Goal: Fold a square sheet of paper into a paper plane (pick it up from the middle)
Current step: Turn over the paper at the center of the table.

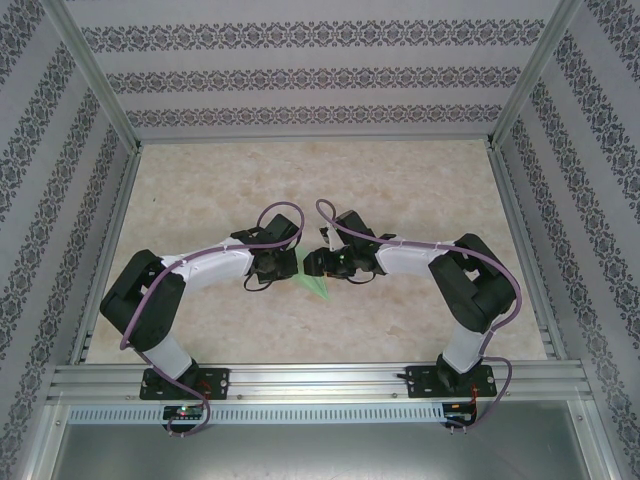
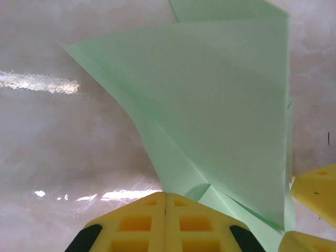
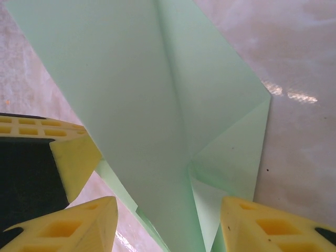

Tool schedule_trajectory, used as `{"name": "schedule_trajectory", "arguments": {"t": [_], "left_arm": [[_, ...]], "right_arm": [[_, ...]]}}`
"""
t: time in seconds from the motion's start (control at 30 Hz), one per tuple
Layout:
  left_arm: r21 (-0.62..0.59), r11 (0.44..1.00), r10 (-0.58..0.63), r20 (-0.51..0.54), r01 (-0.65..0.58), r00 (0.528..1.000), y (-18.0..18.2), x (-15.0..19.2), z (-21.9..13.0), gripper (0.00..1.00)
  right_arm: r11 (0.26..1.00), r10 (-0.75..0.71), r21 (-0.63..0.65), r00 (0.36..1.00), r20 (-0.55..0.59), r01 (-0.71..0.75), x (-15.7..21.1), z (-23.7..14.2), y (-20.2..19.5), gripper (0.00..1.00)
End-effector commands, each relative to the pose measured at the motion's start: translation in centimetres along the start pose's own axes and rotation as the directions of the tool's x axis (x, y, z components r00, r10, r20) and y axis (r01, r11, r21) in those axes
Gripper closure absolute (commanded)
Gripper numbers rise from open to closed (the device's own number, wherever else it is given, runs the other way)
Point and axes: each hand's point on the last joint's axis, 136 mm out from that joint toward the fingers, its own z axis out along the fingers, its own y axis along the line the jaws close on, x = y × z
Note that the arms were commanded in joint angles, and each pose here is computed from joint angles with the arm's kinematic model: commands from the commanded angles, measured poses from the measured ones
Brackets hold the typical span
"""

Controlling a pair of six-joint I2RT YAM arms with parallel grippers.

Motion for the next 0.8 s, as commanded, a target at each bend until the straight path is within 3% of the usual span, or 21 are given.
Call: {"name": "schedule_trajectory", "arguments": {"t": [0.0, 0.43, 0.77], "left_arm": [[0.045, 0.999, 0.010, 0.044, -0.012, 0.999, -0.9, -1.2, -0.9, 1.00], [0.053, 0.999, 0.007, 0.030, -0.009, 1.000, -1.0, -0.9, -0.5, 1.00], [0.055, 0.998, 0.007, 0.032, -0.009, 0.999, -1.2, -1.0, -0.5, 1.00]], "right_arm": [[0.999, -0.054, -0.002, 0.998, 0.034, 0.054, -0.6, -0.6, 0.8, 0.45], [0.996, -0.060, 0.070, 0.996, 0.067, 0.056, -2.0, -0.5, -0.3, 0.43], [0.997, -0.071, -0.028, 0.997, 0.002, 0.071, -0.3, 0.5, 1.1, 0.43]]}}
